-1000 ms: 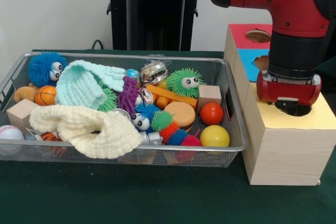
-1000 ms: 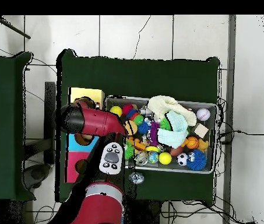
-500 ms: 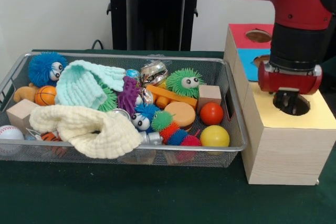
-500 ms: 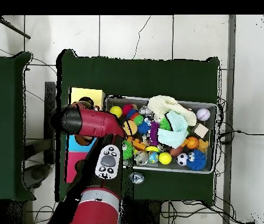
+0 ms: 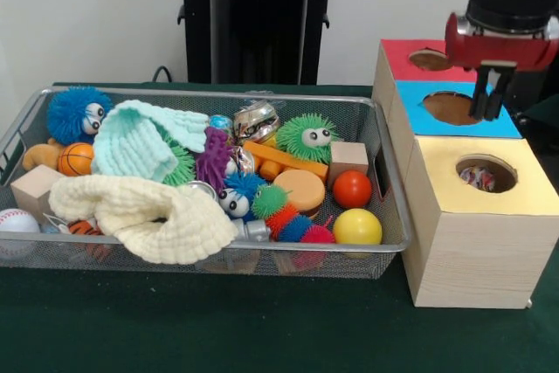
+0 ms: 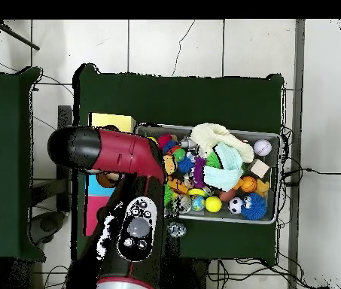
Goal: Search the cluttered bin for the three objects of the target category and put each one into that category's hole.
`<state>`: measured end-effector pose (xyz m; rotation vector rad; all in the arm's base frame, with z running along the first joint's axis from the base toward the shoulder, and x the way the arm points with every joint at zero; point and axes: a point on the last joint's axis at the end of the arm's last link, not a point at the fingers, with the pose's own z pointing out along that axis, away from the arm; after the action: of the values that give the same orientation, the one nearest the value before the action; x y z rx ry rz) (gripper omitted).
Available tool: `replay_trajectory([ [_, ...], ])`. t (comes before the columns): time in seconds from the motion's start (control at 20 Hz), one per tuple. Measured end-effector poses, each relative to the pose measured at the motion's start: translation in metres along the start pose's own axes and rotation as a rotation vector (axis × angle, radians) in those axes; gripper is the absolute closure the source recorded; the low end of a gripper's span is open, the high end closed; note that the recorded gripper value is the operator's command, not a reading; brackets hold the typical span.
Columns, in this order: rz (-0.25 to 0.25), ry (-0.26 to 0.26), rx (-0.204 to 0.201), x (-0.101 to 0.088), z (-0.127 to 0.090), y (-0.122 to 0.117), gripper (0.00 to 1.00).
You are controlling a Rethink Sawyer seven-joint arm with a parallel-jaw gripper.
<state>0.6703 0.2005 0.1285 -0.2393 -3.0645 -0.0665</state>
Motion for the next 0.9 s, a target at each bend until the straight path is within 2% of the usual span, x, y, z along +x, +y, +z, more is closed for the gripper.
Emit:
replay_trajectory([
  [0.05, 0.010, 0.050, -0.006, 0.004, -0.012, -0.005, 1.00],
  [0.25, 0.021, 0.098, -0.006, 0.005, -0.027, -0.019, 1.00],
  [0.4, 0.029, 0.075, 0.009, -0.002, -0.036, -0.039, 1.00],
  [0.55, 0.039, 0.016, 0.023, -0.014, -0.037, -0.060, 1.00],
  [0.75, 0.053, -0.147, 0.070, -0.042, -0.030, -0.111, 1.00],
  [0.85, 0.045, -0.248, 0.115, -0.054, -0.022, -0.148, 1.00],
  [0.9, 0.041, -0.278, 0.129, -0.058, -0.019, -0.161, 1.00],
])
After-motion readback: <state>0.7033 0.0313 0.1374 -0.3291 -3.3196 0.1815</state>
